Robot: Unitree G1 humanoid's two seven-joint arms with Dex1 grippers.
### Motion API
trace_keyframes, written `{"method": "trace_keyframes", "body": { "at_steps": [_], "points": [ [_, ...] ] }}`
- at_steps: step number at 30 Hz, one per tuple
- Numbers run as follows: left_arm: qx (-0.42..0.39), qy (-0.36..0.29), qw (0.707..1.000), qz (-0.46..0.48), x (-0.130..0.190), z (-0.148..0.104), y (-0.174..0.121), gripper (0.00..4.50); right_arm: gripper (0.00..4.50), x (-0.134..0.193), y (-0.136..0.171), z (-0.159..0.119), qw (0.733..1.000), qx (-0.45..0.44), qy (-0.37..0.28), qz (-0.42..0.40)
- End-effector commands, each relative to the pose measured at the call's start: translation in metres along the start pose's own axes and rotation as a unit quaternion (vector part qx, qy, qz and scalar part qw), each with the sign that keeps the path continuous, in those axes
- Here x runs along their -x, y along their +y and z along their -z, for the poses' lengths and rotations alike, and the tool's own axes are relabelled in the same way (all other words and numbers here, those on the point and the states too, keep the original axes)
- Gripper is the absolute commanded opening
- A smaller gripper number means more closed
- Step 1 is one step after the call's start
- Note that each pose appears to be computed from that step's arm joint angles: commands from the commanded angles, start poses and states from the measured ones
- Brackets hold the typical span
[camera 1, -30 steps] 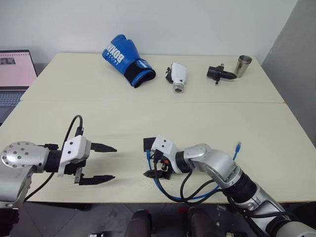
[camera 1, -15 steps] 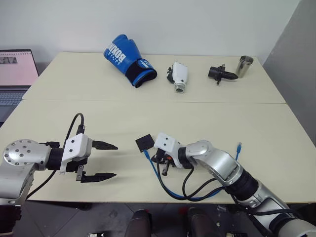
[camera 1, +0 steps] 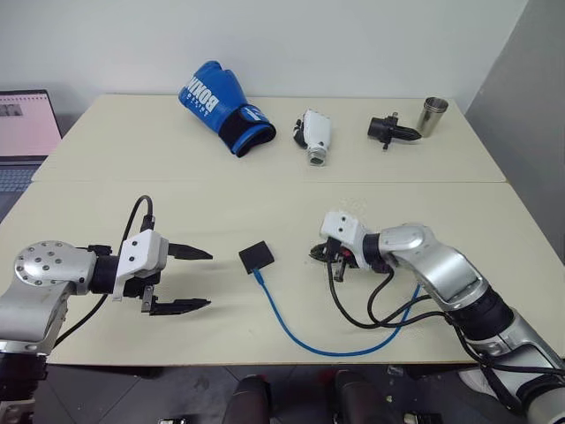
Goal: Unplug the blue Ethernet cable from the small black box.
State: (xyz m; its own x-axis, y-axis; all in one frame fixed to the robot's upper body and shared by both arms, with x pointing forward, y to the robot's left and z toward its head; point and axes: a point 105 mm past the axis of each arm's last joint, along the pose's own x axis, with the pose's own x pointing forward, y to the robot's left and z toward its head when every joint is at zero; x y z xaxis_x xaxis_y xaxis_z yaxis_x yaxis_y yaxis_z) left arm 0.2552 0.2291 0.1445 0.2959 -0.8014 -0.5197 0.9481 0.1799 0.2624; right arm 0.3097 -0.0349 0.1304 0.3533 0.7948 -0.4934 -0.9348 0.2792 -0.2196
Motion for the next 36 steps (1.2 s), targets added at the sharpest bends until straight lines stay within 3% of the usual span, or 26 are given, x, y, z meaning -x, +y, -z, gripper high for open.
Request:
{"method": "trace_keyframes", "body": {
  "at_steps": [1,7,13,20,28,31,36],
  "points": [
    [-0.008,0.002,1.000,-0.005,0.003,-0.004,0.003,4.50,1.20,-0.012,0.035,-0.017,0.997,-0.046,-0.042,-0.045],
    [-0.006,0.004,1.000,-0.004,0.006,-0.005,0.004,4.50,2.55,-0.043,0.049,-0.014,0.994,-0.095,-0.029,-0.041],
    [-0.007,0.005,1.000,-0.004,0.005,-0.006,0.004,4.50,2.55,-0.063,0.062,-0.011,0.992,-0.108,-0.006,-0.068],
    [-0.007,0.004,1.000,-0.005,0.003,-0.007,0.002,4.50,2.55,-0.069,0.075,-0.014,0.984,-0.118,0.006,-0.130],
    [-0.008,0.001,1.000,-0.007,0.001,-0.008,0.002,4.50,2.55,-0.079,0.078,-0.015,0.982,-0.121,0.017,-0.146],
    [-0.008,0.000,1.000,-0.009,0.000,-0.008,0.002,4.50,2.08,-0.082,0.074,-0.013,0.982,-0.128,0.021,-0.138],
    [-0.008,-0.002,1.000,-0.010,-0.001,-0.007,0.002,4.50,0.85,-0.084,0.066,-0.010,0.984,-0.136,0.022,-0.116]
  ]
}}
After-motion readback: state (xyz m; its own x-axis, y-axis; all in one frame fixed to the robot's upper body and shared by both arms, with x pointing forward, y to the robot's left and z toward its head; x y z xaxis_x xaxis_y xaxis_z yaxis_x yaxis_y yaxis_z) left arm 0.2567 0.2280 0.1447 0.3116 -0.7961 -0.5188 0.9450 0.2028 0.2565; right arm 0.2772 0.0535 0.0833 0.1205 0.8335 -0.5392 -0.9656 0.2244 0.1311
